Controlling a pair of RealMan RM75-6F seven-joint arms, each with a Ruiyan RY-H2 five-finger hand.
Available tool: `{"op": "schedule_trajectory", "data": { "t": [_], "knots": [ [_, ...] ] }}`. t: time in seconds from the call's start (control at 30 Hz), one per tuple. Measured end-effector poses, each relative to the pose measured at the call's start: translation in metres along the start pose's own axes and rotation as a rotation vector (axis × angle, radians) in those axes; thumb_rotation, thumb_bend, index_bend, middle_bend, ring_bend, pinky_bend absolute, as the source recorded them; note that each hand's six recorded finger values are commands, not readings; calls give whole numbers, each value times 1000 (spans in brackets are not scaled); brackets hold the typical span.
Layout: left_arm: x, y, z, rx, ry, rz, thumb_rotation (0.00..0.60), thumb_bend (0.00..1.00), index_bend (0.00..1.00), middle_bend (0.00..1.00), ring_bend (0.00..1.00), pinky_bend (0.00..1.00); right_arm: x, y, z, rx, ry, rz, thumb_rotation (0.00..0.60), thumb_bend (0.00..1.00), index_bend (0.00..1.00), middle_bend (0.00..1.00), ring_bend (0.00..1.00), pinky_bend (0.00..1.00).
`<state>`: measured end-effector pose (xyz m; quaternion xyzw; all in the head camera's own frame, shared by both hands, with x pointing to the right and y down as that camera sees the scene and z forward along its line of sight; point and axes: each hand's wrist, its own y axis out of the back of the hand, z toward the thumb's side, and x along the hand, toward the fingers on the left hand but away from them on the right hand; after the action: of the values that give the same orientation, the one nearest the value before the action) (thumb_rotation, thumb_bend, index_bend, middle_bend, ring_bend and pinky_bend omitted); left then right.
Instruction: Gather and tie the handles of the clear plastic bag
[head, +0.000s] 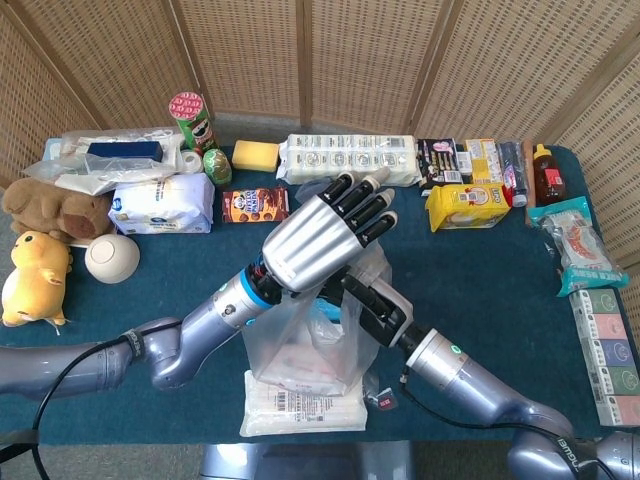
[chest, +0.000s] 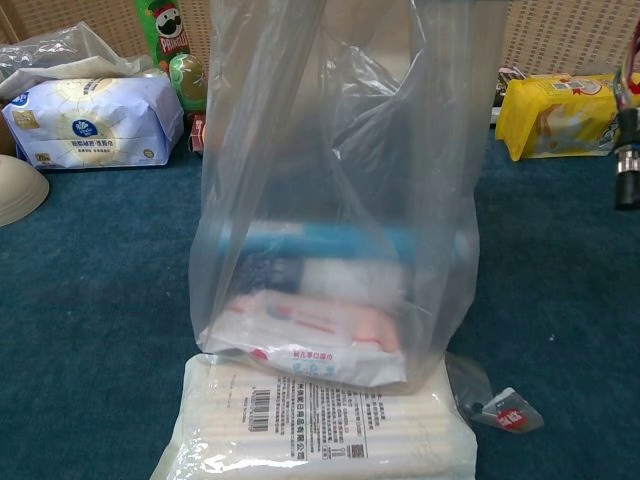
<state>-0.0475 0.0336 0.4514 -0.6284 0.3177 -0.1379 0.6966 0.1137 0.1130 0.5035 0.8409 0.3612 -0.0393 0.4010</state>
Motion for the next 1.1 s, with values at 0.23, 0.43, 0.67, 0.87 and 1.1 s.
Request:
{"op": "schedule_trajectory", "data": {
  "t": [0.23,0.43,0.67,0.87,1.1],
  "knots": [
    [0,0,0,0,5,4,600,110,351,326,166,325,-2,0,4,-12,17,-2,252,95,349,382,290,219],
    [0,-1,-2,-6,14,4,600,109,337,324,166,324,-2,3,1,-18,11,-12,251,96,375,408,321,247],
    [-2,0,-6,-23,32,-2,600,110,323,318,164,324,-2,6,-1,-23,10,-23,255,98,410,439,369,288],
    [-4,-1,-10,-39,50,-16,600,110,316,314,161,324,-3,8,-1,-34,11,-27,253,98,443,477,423,350],
    [-5,-4,-12,-38,55,-23,600,110,309,312,161,325,-2,11,-1,-62,8,-37,251,100,494,541,496,419]
  ]
}}
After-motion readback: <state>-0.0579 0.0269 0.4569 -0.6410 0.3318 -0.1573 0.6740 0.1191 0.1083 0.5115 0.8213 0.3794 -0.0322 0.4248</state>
